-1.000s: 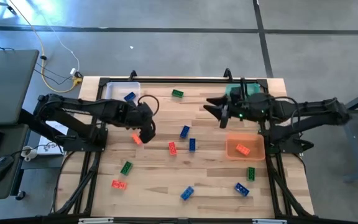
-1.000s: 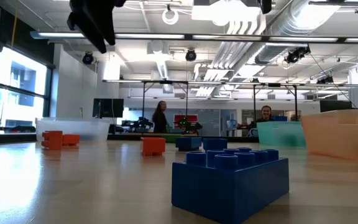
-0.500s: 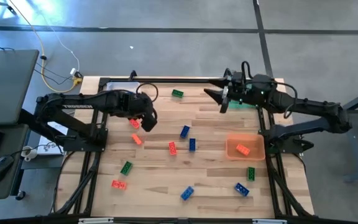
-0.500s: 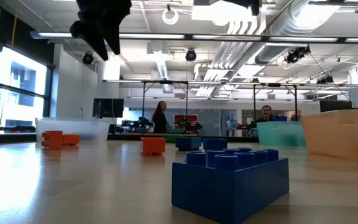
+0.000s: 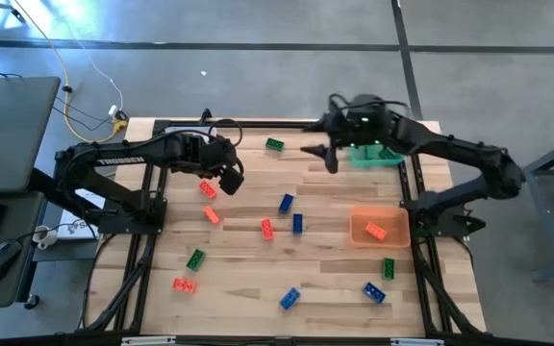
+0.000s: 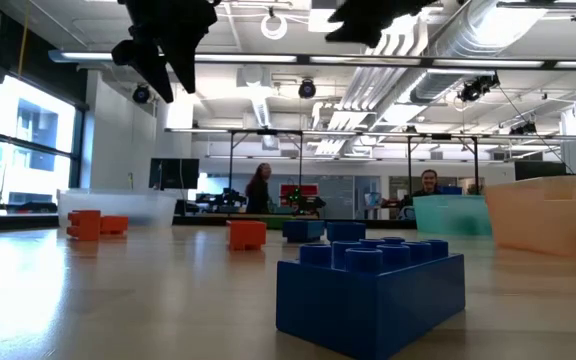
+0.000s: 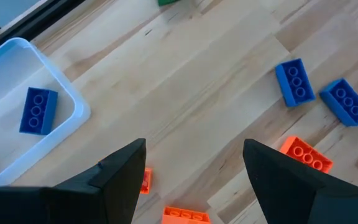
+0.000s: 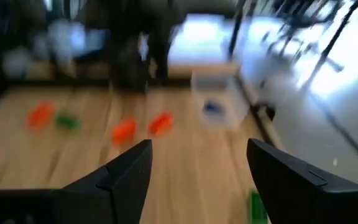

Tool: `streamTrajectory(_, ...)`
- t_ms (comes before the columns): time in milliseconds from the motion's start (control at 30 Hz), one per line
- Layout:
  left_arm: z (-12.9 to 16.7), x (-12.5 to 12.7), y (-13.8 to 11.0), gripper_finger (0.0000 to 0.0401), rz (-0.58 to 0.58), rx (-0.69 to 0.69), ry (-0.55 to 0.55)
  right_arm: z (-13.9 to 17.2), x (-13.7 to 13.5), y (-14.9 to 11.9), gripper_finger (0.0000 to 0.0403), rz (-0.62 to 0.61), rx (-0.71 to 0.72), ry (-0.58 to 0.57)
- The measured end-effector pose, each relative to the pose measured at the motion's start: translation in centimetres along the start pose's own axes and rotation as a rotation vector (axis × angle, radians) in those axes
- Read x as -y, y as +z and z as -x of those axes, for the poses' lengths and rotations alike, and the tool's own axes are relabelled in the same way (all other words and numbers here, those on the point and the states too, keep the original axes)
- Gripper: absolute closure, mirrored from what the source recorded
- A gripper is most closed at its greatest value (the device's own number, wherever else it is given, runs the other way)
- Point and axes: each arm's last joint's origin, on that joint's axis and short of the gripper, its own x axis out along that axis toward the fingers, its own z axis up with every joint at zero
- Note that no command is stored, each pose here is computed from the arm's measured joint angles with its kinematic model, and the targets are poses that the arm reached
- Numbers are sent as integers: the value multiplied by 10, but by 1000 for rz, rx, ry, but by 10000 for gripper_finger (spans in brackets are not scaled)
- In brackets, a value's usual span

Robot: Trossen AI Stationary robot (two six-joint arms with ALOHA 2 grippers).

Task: Sort & place blocks by color
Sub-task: Put the blue game piece into the transparent bin

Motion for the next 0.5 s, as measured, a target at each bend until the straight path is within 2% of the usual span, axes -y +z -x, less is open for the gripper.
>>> streamTrajectory(200, 0, 0, 0, 146, 0, 4, 5, -39, -5, -20, 153, 178, -211, 159)
streamTrajectory(500, 0, 0, 0, 146, -1, 4, 4, -93, -22, -55, 153, 432, -327, 338)
